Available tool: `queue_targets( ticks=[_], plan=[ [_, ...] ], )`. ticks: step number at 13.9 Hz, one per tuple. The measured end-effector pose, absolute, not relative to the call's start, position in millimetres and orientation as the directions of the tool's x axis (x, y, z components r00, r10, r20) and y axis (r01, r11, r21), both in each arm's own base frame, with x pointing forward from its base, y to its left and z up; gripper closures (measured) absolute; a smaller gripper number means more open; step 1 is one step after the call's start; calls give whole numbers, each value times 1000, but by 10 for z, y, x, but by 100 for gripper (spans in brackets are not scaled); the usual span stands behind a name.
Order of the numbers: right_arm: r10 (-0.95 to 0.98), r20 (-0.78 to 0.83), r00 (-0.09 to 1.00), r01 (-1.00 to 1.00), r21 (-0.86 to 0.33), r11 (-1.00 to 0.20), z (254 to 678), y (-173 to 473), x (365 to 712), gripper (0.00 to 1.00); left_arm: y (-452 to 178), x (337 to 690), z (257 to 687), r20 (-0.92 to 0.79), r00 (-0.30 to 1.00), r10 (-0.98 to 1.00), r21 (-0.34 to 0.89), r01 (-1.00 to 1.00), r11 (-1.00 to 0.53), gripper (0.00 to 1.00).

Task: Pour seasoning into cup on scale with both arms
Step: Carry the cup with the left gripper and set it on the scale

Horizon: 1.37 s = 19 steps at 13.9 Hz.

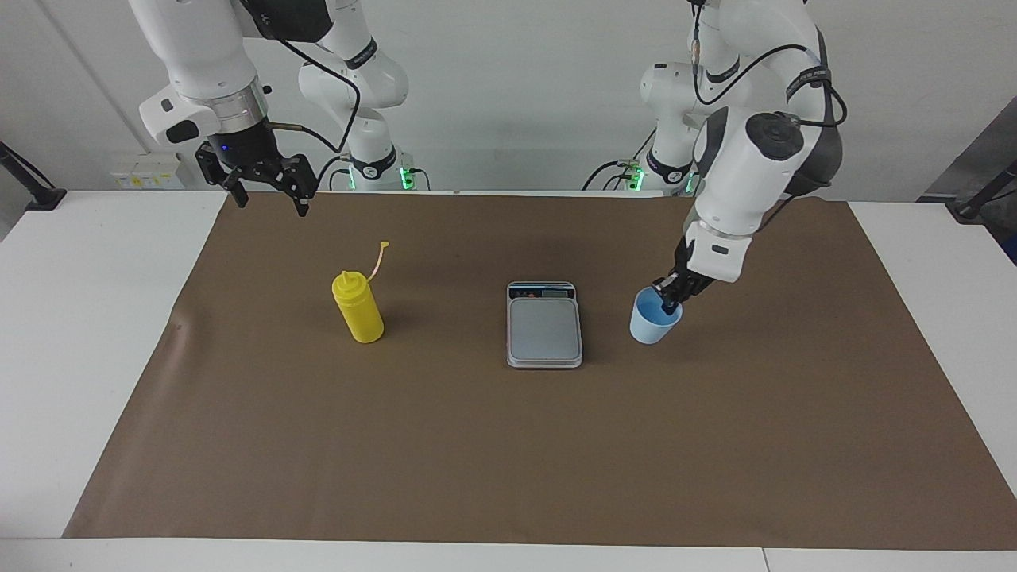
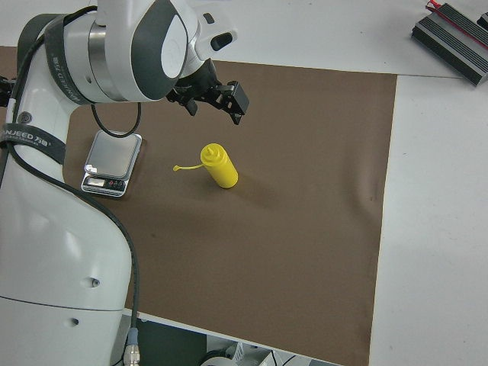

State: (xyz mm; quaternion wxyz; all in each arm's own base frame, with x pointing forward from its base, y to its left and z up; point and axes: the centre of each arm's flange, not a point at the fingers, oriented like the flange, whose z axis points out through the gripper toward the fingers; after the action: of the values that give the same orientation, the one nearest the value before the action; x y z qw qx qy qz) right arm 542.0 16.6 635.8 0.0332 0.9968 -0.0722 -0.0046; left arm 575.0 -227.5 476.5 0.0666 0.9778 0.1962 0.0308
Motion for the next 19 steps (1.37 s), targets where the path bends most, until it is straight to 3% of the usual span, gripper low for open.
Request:
queue_targets(
  ticks=[7, 19],
  plan=[
    [-145, -13, 989, -144, 69, -987, 6377, 168, 5385, 0, -3384, 5558, 3927, 10, 926, 377, 154, 371, -916, 96],
    [-161, -49, 986, -157, 76, -985, 6356, 88, 5338, 0, -3607, 5452, 3929, 11, 934, 357, 157, 351, -923, 96]
  ],
)
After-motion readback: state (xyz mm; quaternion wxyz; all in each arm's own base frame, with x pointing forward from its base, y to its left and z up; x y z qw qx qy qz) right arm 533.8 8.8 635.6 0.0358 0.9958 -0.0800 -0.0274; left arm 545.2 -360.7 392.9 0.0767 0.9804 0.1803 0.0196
